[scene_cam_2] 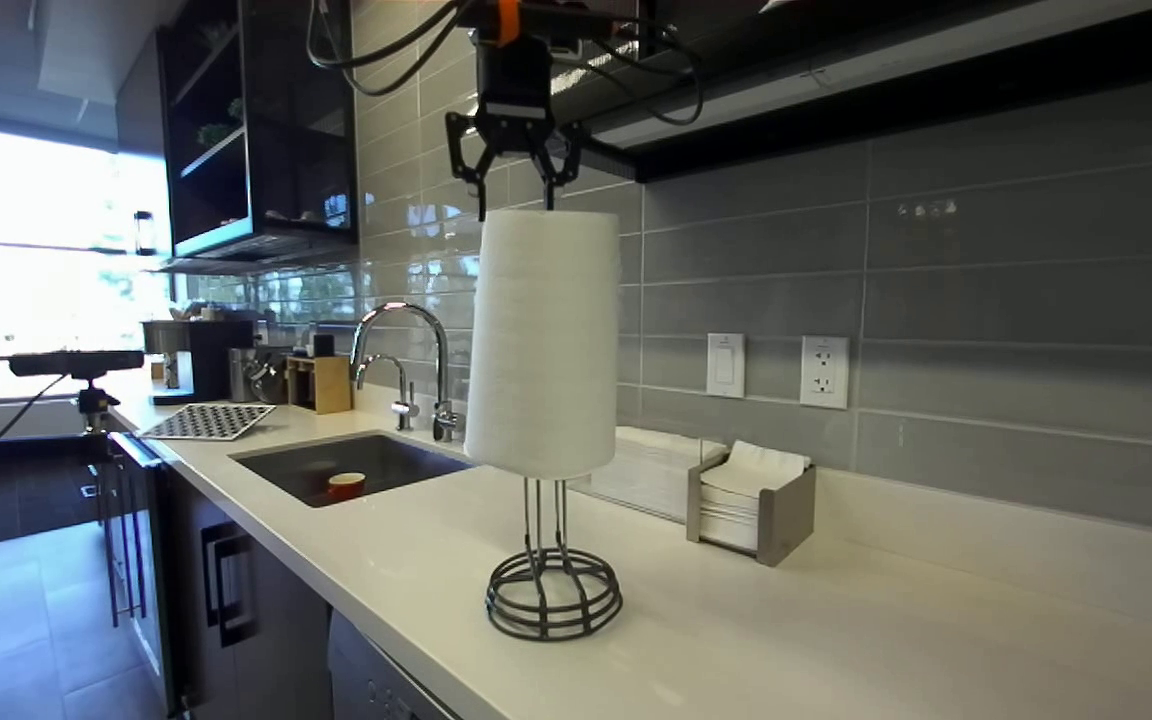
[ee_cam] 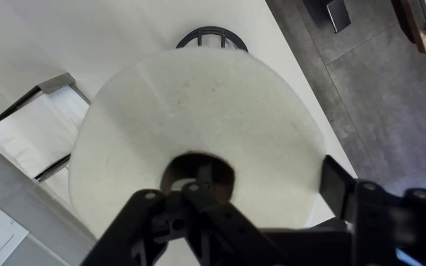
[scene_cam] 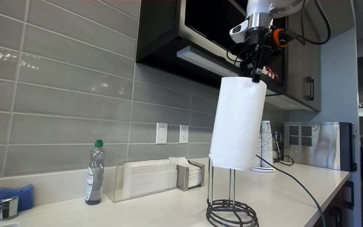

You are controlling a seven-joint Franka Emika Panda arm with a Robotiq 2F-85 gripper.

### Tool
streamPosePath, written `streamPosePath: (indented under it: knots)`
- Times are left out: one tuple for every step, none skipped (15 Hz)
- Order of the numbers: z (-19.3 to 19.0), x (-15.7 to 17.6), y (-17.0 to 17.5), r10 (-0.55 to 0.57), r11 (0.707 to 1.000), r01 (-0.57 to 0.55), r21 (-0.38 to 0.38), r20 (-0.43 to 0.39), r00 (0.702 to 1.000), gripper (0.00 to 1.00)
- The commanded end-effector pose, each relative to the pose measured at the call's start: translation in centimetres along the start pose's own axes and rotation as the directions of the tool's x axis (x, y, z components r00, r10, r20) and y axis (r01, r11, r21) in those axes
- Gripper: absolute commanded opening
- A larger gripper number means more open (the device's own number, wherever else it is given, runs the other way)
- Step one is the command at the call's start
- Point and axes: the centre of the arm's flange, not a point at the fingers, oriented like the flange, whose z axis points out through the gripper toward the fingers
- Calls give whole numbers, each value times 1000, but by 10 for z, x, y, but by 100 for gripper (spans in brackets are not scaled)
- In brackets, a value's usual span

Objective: Put the paper towel roll on the metal holder

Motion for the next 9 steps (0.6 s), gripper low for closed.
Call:
streamPosePath:
  knots:
    - [8, -6, -10, -23, 1000, 23, 7, -28, 999, 55]
    - [7, -5, -11, -25, 1000, 25, 7, -28, 999, 76]
    - [8, -4, -11, -26, 1000, 26, 7, -26, 999, 82]
    - [10, -4, -11, -28, 1000, 28, 9, -25, 999, 81]
    - [12, -3, -10, -29, 1000, 29, 11, -24, 999, 40]
    - [15, -2, -9, -29, 999, 30, 12, -20, 999, 44]
    - [17, -2, -8, -32, 999, 32, 11, -17, 999, 43]
    - [19, -1, -7, -35, 999, 35, 13, -16, 999, 38]
    - [17, 0, -6, -39, 999, 39, 9, -13, 999, 31]
